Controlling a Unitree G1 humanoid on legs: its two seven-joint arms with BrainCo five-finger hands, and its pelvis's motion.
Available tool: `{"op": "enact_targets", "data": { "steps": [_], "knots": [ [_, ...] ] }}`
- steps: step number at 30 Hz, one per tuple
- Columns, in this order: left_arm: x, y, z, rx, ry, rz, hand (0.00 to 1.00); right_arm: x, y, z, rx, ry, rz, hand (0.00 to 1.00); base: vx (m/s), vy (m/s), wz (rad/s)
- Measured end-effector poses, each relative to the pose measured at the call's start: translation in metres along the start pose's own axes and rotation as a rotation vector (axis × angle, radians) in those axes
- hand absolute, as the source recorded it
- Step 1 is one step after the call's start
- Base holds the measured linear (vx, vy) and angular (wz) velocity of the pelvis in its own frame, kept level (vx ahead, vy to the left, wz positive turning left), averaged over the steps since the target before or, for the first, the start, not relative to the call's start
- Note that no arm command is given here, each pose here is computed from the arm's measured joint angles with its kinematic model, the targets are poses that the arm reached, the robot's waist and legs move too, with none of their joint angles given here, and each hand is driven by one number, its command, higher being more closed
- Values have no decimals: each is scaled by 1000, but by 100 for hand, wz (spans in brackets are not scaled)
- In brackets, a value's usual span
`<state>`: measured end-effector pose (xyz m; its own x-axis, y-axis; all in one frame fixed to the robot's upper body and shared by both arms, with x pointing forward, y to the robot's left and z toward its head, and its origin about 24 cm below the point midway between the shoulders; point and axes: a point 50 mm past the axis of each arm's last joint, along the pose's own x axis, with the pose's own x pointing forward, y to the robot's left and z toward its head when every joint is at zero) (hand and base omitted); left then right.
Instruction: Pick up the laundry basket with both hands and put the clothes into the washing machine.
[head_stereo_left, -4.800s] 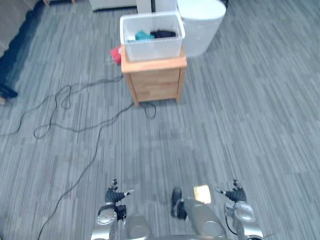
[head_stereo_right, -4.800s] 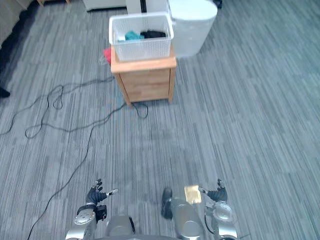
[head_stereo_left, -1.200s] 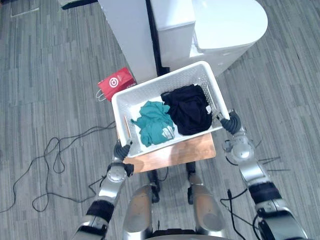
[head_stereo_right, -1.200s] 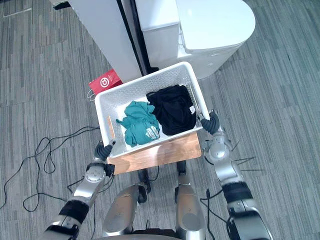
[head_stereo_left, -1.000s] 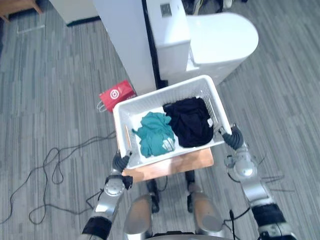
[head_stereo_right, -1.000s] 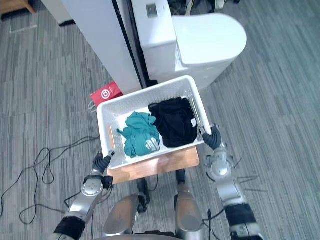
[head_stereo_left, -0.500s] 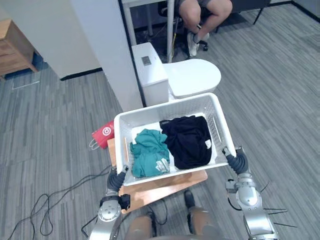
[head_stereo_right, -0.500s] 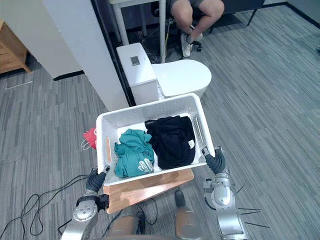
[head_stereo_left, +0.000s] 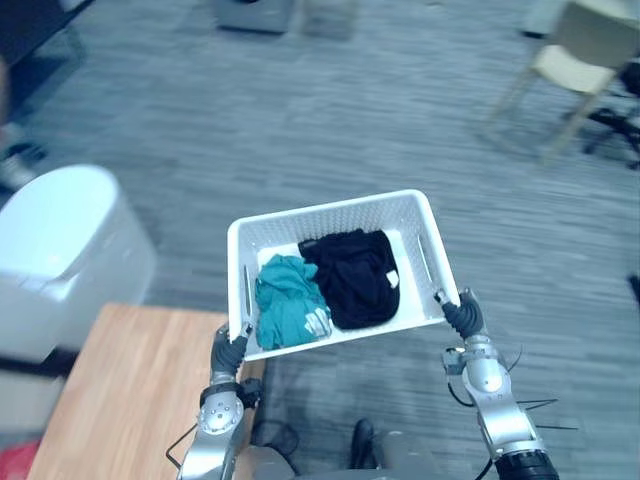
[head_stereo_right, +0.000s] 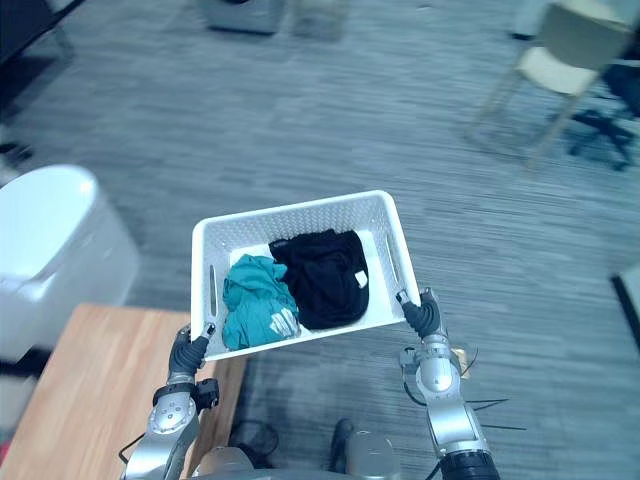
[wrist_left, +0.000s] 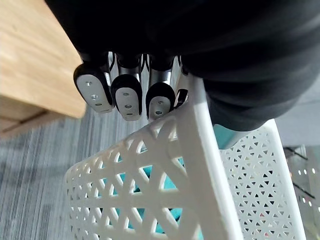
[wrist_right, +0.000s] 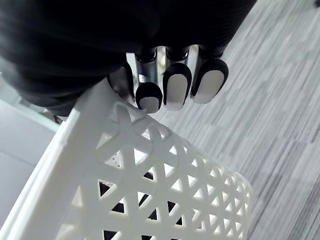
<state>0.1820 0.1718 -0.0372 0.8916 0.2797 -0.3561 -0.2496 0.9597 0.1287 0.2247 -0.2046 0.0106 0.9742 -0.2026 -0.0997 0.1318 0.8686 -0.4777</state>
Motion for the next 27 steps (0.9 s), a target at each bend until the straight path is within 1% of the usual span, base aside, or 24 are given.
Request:
{"op": "enact_targets", "data": {
  "steps": [5,10,12,16,21,23,25,27],
  "knots": [
    [-1,1,0,-13,2,5,100,0,0,5,13,-21,1,100,256,172,-57],
    [-7,11,8,-31,-37,39,100,-1,6,5,21,-17,22,100,431,244,-31],
    [-10,14,3,-26,-18,50,100,-1,10,5,34,-10,27,100,433,256,-14],
    [-13,19,-2,22,1,38,100,-14,22,-17,48,91,49,100,483,130,25],
    [-6,18,4,44,-26,19,100,-14,18,-17,46,84,43,100,544,18,28],
    [-5,17,4,48,-24,17,100,-14,19,-18,51,89,40,100,509,-73,49],
    [-4,16,0,65,-8,3,100,-19,17,-22,43,105,40,100,877,-193,47],
    [-5,4,-2,22,9,-9,100,-16,9,-24,17,108,25,100,876,-185,6]
  ]
}}
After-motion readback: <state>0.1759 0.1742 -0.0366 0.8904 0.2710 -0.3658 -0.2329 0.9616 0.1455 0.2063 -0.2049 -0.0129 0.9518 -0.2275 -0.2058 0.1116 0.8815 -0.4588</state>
